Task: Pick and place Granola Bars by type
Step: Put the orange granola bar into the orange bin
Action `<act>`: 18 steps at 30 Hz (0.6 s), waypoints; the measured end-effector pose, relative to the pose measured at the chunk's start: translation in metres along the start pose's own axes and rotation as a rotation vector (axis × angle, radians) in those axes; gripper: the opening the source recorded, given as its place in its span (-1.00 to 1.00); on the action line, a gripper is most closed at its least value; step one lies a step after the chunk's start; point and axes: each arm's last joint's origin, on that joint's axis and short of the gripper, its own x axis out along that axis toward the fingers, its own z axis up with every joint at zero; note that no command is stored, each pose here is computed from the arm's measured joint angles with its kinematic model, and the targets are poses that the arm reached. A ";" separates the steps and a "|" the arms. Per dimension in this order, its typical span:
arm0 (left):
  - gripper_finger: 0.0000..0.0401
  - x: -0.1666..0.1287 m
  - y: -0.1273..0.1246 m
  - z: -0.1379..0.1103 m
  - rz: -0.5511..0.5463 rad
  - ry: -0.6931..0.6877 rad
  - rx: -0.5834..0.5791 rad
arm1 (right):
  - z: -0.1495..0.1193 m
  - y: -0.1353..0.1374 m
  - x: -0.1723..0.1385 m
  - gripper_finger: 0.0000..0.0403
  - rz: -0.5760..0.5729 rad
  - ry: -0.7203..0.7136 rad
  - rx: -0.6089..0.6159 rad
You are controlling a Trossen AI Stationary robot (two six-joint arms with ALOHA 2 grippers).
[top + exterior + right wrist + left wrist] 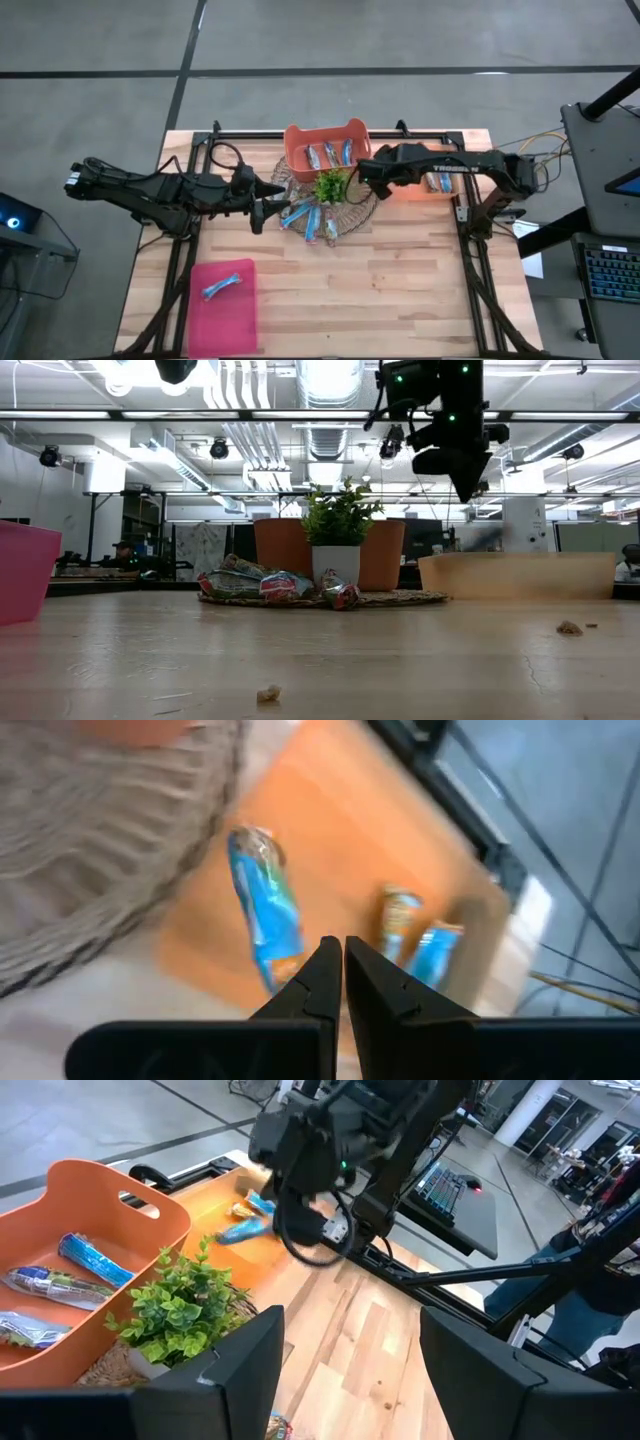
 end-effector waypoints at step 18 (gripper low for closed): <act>0.08 0.000 0.000 0.000 -0.011 0.007 -0.006 | 0.007 -0.032 0.017 -0.96 -0.021 0.012 0.057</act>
